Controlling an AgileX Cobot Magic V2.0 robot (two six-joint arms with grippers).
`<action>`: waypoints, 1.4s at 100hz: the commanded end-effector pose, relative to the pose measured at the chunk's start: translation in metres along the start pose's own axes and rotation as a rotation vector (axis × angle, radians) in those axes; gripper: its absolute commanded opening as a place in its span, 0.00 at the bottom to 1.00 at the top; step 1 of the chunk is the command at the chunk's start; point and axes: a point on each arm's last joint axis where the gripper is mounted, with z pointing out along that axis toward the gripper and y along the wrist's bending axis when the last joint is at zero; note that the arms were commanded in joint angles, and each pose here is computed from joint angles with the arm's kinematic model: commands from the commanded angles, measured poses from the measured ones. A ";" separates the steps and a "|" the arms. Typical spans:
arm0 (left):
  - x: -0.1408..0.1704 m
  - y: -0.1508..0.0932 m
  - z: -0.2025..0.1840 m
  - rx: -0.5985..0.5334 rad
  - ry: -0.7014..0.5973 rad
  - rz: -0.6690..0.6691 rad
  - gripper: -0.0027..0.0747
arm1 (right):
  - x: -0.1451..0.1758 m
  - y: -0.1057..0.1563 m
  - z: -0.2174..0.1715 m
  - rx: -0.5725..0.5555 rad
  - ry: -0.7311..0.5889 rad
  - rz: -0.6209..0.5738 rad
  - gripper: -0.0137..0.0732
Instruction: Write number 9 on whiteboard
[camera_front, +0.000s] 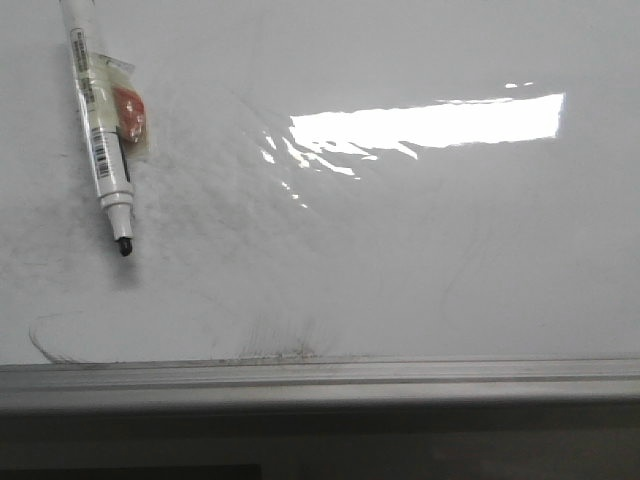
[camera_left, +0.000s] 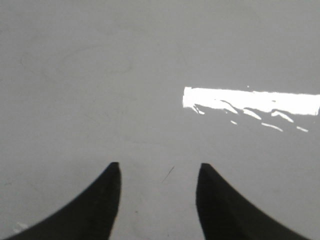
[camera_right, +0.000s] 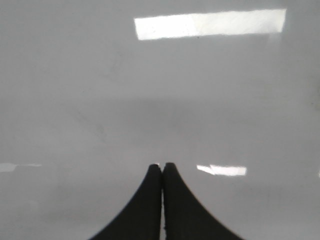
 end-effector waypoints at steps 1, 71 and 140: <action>-0.016 0.000 0.001 0.002 -0.134 -0.041 0.61 | -0.016 0.000 -0.001 0.001 -0.086 0.002 0.08; -0.017 -0.040 0.024 0.492 0.077 -0.137 0.60 | -0.015 0.000 -0.001 0.000 -0.078 0.004 0.08; 0.023 -0.135 0.056 0.782 0.210 -0.160 0.60 | -0.015 0.000 -0.001 0.000 -0.076 0.004 0.08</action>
